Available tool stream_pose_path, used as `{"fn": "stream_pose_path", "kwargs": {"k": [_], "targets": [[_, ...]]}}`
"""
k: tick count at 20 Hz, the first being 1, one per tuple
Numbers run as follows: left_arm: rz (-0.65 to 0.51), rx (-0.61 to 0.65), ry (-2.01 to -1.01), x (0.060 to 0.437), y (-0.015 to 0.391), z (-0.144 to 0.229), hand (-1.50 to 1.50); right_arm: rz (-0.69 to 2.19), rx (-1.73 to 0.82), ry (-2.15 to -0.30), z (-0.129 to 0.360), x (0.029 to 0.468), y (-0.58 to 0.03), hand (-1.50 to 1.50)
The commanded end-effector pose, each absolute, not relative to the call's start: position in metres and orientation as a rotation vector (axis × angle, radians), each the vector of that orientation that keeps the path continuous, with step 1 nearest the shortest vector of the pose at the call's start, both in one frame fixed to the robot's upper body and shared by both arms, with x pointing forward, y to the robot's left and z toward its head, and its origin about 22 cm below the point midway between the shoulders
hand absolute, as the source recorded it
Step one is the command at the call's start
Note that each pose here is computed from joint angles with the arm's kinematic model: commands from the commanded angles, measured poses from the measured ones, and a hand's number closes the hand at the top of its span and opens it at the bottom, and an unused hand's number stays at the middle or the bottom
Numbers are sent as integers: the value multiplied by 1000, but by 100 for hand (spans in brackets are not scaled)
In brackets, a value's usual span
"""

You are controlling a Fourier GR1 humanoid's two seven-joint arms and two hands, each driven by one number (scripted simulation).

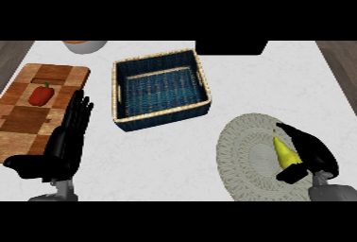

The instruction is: Pick the pear from the placemat and place it in the basket

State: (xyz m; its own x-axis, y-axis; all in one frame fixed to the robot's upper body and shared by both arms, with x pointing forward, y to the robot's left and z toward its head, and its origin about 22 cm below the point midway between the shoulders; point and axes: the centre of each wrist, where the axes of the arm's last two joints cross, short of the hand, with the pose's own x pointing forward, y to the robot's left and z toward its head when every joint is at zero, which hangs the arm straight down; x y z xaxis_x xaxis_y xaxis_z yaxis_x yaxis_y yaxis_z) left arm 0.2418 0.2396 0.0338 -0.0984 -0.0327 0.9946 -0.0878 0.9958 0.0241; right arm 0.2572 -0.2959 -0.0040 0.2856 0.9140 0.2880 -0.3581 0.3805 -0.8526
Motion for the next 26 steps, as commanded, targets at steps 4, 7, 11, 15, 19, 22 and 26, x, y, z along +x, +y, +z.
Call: {"fn": "stream_pose_path", "kwargs": {"k": [4,7,11,15,19,22,26], "targets": [[47,100,-1684,246,248,32,0,1164,-725,-883,-9,257,-299,150],[64,89,-1675,228,234,33,0,1163,-730,-898,-16,251,-284,150],[88,98,-1675,253,245,24,0,1203,-788,-922,-11,258,-275,150],[47,106,-1670,245,232,36,0,1240,-766,-1006,-9,254,-194,150],[-10,13,-1682,250,220,34,0,1446,-714,-1153,1,248,-86,150],[-39,-34,-1691,252,211,36,0,1489,-723,-1226,8,239,-56,150],[-54,-39,-1693,258,201,37,0,1425,-791,-1325,16,229,-28,150]]}}
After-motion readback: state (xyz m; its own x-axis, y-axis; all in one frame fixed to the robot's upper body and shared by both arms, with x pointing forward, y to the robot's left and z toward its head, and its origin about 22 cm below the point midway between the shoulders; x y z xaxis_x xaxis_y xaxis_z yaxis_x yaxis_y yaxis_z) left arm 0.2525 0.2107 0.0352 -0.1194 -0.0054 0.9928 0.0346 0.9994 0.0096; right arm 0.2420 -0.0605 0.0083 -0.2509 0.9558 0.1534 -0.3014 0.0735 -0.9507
